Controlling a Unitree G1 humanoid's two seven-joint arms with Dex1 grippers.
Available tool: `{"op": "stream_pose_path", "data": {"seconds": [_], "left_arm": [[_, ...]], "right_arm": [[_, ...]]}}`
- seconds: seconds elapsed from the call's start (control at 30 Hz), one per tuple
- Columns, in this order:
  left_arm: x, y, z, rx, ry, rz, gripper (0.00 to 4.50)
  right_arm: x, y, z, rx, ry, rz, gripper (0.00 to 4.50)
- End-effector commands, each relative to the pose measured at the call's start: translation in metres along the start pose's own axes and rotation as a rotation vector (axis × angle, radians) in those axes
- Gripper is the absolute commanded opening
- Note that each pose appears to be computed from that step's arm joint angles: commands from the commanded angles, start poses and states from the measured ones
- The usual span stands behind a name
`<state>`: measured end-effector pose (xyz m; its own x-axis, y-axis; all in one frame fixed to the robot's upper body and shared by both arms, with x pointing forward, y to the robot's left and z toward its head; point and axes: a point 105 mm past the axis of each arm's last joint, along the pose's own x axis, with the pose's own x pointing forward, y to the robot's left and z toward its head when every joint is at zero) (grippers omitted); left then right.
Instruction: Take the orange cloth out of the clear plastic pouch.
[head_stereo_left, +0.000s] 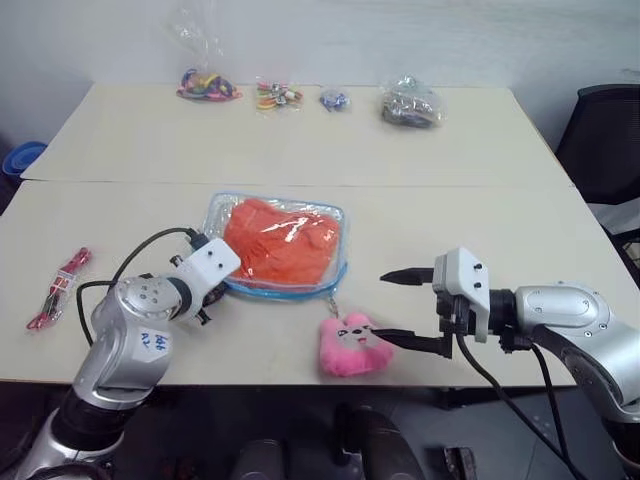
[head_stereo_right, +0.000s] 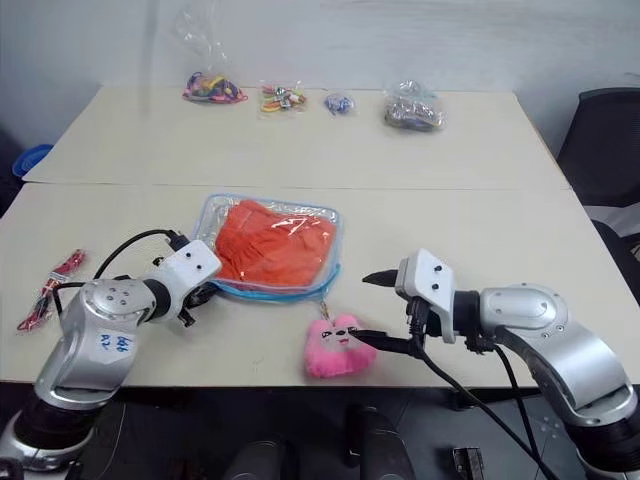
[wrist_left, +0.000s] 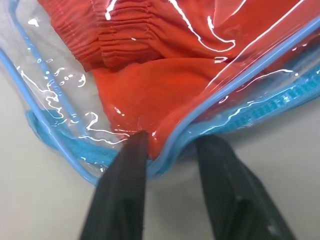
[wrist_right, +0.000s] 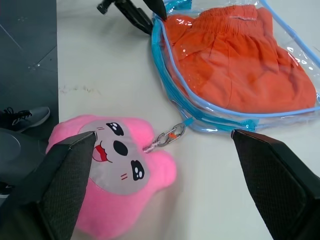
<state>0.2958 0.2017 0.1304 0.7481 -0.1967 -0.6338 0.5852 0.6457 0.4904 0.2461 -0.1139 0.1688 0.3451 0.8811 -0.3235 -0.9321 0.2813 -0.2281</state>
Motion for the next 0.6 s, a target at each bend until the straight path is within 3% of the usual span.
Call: {"op": "stream_pose_path", "data": {"seconds": [0.03,0.07,0.13,0.2,0.27,0.43,0.53,0.6], "left_arm": [[-0.021,0.002,0.005,-0.074,-0.091,-0.108,3.06],[-0.027,0.004,0.006,-0.098,-0.118,-0.134,3.34],[-0.042,0.011,0.012,-0.121,-0.198,-0.184,3.34],[-0.074,0.015,0.021,-0.093,-0.336,-0.326,3.34],[-0.100,0.016,0.018,-0.075,-0.391,-0.453,3.34],[-0.128,0.009,0.007,-0.011,-0.357,-0.674,3.34],[-0.135,0.002,0.009,0.051,-0.332,-0.772,3.34],[-0.132,0.002,0.011,0.074,-0.331,-0.768,3.37]], "right_arm": [[-0.008,0.000,0.007,-0.031,-0.017,-0.020,4.50],[-0.011,0.001,0.006,-0.027,-0.011,-0.015,4.50],[-0.015,0.003,0.002,-0.024,0.009,-0.001,4.50],[-0.021,0.007,-0.003,-0.026,0.042,0.033,4.50],[-0.024,0.013,-0.009,-0.037,0.074,0.073,4.50],[-0.013,0.018,-0.029,-0.103,0.127,0.111,4.50],[0.010,0.020,-0.039,-0.083,0.096,0.126,4.50],[0.018,0.023,-0.044,-0.081,0.094,0.147,3.93]]}}
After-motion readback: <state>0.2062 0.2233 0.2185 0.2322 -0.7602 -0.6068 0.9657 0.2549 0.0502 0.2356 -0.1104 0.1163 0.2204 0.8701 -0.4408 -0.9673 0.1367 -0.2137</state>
